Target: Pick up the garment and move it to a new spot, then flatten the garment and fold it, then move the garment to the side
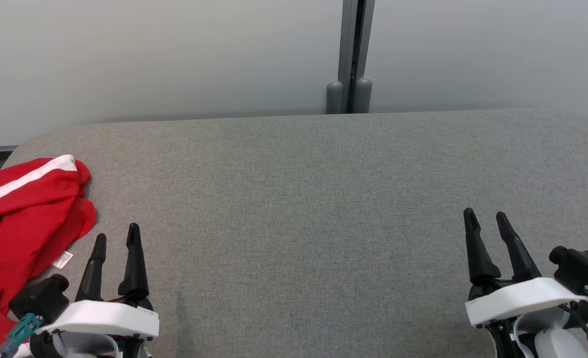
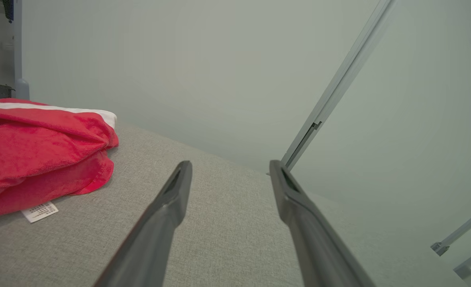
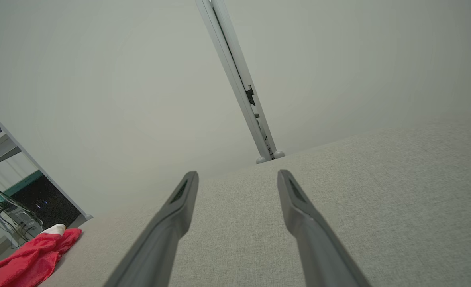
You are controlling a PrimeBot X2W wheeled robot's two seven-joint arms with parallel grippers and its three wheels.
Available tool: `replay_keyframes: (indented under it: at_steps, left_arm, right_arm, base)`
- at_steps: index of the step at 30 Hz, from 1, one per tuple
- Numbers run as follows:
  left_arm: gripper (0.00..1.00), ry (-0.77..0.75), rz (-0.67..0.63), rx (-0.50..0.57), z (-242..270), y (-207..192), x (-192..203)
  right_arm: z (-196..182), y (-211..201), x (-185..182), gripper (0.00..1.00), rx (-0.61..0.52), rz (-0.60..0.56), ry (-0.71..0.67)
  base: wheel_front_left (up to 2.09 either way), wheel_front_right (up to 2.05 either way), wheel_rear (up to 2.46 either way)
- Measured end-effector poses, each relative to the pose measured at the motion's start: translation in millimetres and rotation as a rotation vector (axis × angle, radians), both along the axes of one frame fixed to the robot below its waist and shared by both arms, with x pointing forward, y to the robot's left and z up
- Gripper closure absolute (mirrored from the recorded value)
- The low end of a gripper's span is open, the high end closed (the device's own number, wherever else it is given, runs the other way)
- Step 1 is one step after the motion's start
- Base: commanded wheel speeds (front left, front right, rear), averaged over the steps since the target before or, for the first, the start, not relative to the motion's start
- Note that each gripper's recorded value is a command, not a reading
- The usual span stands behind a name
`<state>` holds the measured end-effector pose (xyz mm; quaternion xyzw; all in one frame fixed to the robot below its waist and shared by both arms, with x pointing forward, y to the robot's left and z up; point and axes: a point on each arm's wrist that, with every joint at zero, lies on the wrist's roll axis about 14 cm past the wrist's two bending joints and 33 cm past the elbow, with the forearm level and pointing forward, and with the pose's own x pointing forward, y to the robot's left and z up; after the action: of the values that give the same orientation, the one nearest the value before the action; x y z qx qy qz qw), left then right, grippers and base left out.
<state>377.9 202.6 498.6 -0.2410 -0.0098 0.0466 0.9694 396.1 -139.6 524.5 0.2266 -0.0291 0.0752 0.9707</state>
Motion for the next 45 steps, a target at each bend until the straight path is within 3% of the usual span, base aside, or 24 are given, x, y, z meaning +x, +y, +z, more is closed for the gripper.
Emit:
replay_keyframes:
  at_steps: [45]
  left_arm:
    - [0.0,-0.06,-0.02,0.344,12,-4,0]
  right_arm:
    - [15,26,1,0.0,-0.33,0.067,-0.146]
  base:
    - [0.0,0.0,0.0]
